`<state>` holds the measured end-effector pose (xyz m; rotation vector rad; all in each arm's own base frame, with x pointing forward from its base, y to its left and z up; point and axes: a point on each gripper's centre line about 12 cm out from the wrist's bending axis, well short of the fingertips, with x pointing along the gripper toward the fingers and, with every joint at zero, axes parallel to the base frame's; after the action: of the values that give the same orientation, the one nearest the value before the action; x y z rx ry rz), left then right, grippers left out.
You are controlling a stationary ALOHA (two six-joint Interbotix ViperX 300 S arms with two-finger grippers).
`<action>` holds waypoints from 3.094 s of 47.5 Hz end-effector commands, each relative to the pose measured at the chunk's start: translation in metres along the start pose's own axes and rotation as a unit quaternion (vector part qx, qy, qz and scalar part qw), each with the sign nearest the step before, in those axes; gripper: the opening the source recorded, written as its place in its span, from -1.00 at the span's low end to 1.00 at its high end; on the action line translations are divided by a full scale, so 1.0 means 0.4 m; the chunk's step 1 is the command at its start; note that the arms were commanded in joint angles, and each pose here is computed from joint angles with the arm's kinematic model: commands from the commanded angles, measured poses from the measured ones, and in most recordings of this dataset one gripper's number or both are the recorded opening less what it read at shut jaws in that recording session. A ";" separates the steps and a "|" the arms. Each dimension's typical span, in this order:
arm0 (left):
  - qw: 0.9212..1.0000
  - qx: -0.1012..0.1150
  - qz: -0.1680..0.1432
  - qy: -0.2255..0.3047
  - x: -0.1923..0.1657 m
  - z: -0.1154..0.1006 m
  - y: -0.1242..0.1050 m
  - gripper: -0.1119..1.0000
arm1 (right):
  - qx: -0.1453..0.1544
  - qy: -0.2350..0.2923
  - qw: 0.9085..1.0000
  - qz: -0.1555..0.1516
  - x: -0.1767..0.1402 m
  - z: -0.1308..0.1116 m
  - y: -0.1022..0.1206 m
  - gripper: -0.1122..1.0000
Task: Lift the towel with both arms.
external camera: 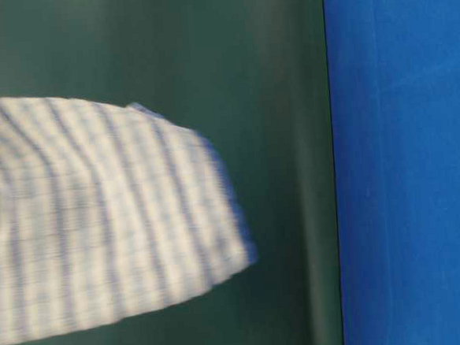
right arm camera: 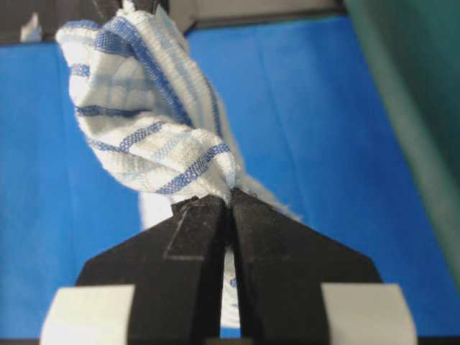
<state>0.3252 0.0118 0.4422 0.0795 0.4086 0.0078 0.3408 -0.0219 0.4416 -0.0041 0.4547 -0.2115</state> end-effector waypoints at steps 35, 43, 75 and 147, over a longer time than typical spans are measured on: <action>0.998 0.049 0.016 -0.025 -0.052 0.061 0.025 -0.70 | -0.044 -0.039 0.998 -0.006 -0.060 0.074 -0.014 -0.75; 0.998 0.039 0.018 -0.034 -0.048 0.056 0.025 -0.19 | -0.038 -0.036 0.999 -0.006 -0.054 0.071 -0.013 -0.58; 0.999 0.022 0.019 -0.043 0.034 -0.134 0.008 0.77 | -0.024 0.032 0.999 -0.010 0.035 -0.076 -0.003 0.34; 0.994 0.026 -0.004 0.107 0.568 -0.661 -0.052 0.77 | 0.101 0.317 0.943 0.025 0.305 -0.779 0.198 0.33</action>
<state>0.4210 0.0161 0.0995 0.1277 0.6583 -0.0065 0.3247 0.0416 0.1025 0.2804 1.0853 -0.2160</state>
